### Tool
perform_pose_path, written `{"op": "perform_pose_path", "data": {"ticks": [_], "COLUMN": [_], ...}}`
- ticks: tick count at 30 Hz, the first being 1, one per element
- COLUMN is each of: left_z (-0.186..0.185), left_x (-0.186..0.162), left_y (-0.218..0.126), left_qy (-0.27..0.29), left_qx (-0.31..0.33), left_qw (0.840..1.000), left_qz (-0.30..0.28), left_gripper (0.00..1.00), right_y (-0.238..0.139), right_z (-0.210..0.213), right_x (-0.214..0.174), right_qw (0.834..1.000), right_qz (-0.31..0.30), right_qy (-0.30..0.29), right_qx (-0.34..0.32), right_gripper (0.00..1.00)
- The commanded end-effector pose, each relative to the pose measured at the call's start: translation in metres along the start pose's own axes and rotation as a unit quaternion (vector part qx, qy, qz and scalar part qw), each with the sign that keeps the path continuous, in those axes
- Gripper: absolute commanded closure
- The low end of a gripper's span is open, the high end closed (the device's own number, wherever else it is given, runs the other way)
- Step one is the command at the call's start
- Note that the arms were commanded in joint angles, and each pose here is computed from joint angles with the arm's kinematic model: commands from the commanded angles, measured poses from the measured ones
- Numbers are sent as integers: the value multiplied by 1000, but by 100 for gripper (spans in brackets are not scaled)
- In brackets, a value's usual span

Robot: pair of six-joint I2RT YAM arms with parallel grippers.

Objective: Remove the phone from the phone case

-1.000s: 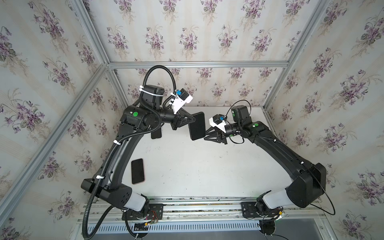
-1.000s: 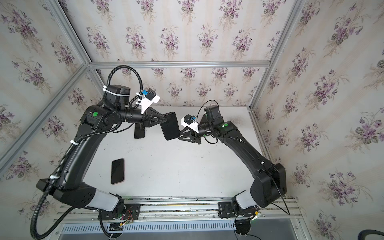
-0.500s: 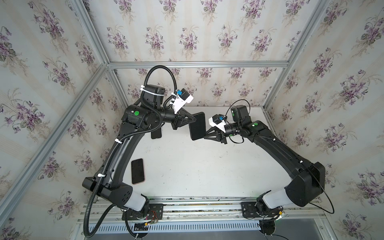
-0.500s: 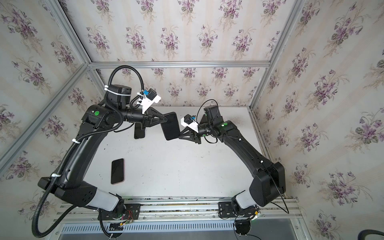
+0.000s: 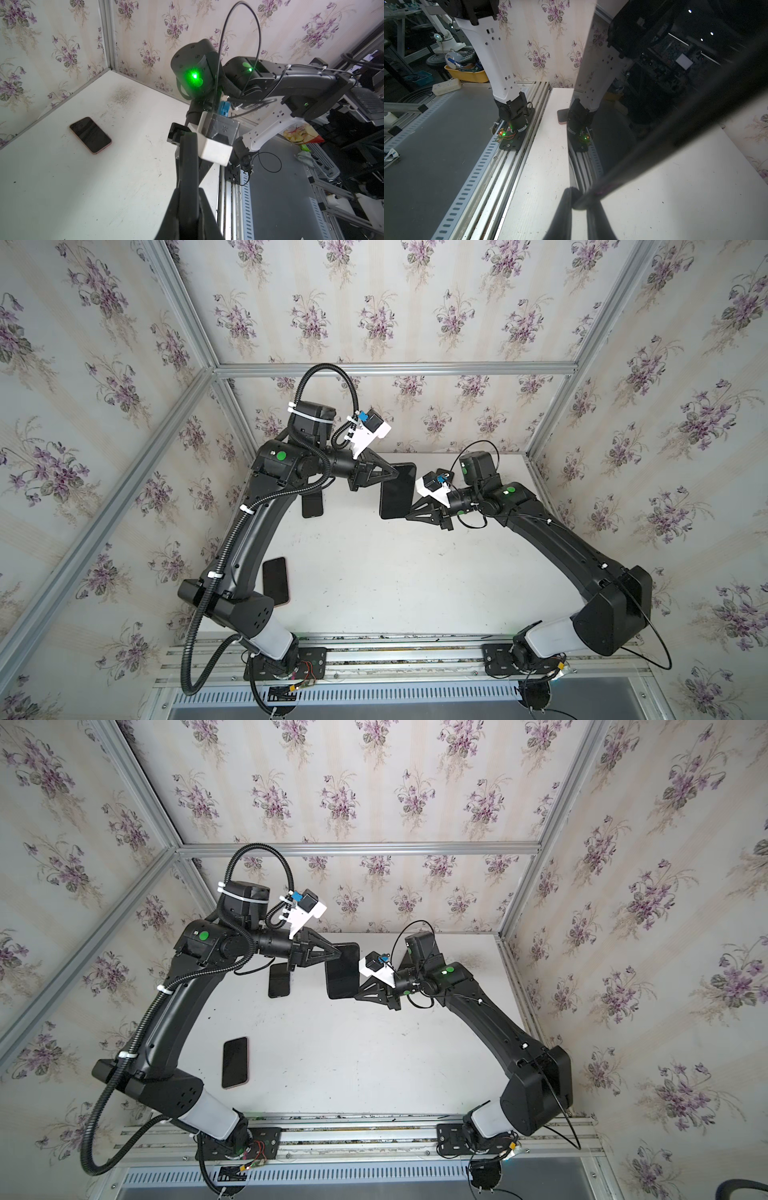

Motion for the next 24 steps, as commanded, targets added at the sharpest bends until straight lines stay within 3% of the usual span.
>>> {"op": "perform_pose_path", "data": {"ticks": [1,13,24], "left_z": [6,19,23], "left_x": [20,9,17], "left_y": [6,25,27], "left_qy": [-4,-88,-139], "left_qx": [-39,-88,-113], "left_qw": [998,990,980], "left_qz": [-57,-66,-82], "left_gripper": [100,100,100], "right_y": [4,7,4], "right_z": [3,-19,-20], "right_x": [14,40,19], "right_qw": [996,981,973], "right_qz": [-18,-100,-134], "right_qy": [-84,-139,-117], "right_qx": [-9,-89,-149], "right_gripper": [91,93,90]}}
Point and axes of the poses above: each gripper's point midway between its finger pads, its own y axis out along the fingers, its own z axis along the line the jaws close on, x = y × z, the point moved 8 cm from there along -y, back along the fingers, and after that the axes turned 12 degrees about y, right-handed, at the moved point
